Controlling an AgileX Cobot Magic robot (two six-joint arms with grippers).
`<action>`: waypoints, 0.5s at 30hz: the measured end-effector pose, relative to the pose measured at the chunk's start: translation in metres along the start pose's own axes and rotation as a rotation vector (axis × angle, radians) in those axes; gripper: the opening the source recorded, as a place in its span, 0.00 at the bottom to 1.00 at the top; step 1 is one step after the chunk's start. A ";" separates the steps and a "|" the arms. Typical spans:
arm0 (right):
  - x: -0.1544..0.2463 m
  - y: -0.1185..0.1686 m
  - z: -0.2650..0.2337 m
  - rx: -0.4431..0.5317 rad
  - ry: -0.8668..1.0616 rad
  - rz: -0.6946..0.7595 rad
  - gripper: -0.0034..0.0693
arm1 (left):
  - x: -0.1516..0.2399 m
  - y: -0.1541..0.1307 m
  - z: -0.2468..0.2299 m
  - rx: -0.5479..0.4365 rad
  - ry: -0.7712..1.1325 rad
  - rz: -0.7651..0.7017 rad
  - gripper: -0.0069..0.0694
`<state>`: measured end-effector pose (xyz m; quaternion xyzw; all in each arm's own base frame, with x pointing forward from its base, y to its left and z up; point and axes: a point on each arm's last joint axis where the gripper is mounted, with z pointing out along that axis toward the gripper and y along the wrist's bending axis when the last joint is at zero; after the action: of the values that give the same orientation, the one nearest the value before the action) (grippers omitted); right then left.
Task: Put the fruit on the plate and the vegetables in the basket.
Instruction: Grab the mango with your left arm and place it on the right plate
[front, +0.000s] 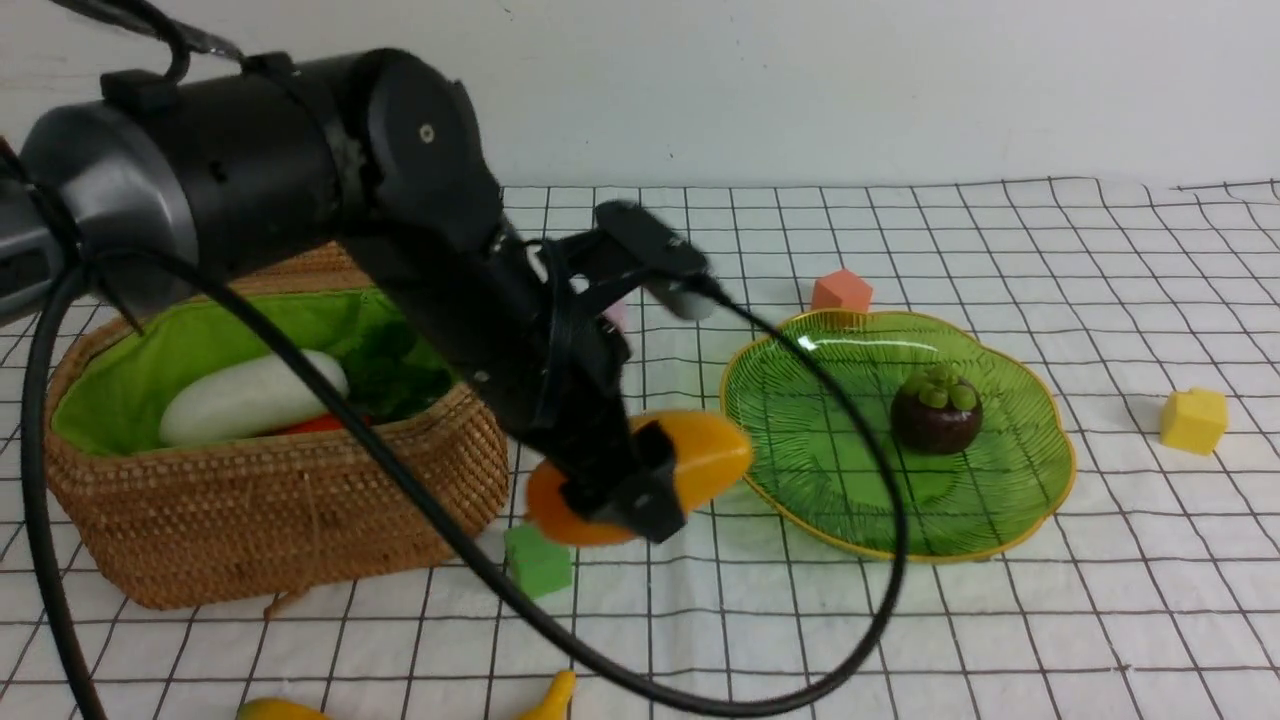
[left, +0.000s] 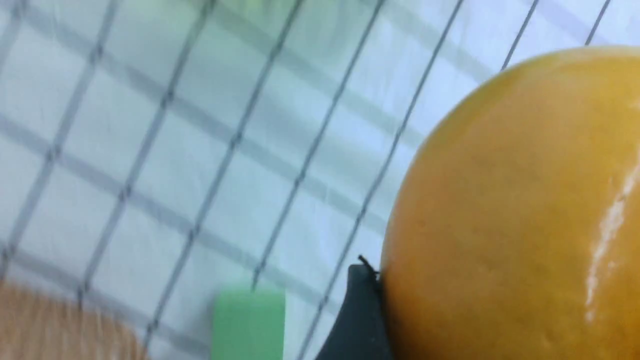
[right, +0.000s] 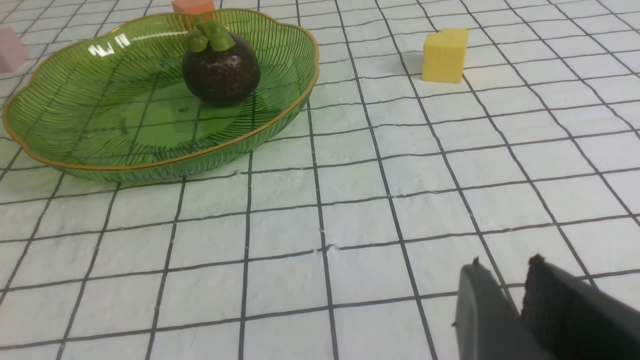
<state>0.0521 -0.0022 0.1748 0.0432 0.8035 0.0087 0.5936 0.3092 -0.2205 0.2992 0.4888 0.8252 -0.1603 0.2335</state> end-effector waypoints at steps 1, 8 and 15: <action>0.000 0.000 0.000 0.000 0.000 0.000 0.26 | -0.012 -0.003 0.001 -0.007 -0.076 0.001 0.85; 0.000 0.000 0.000 0.000 0.000 0.000 0.28 | -0.068 0.007 0.053 -0.108 -0.472 -0.270 0.85; 0.000 0.000 0.000 0.000 0.000 0.000 0.29 | -0.061 0.032 0.133 -0.107 -0.465 -0.561 0.85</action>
<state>0.0521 -0.0022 0.1748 0.0432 0.8035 0.0087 0.5936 0.3934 -0.3159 0.2194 0.1812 0.8591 -0.2814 0.3872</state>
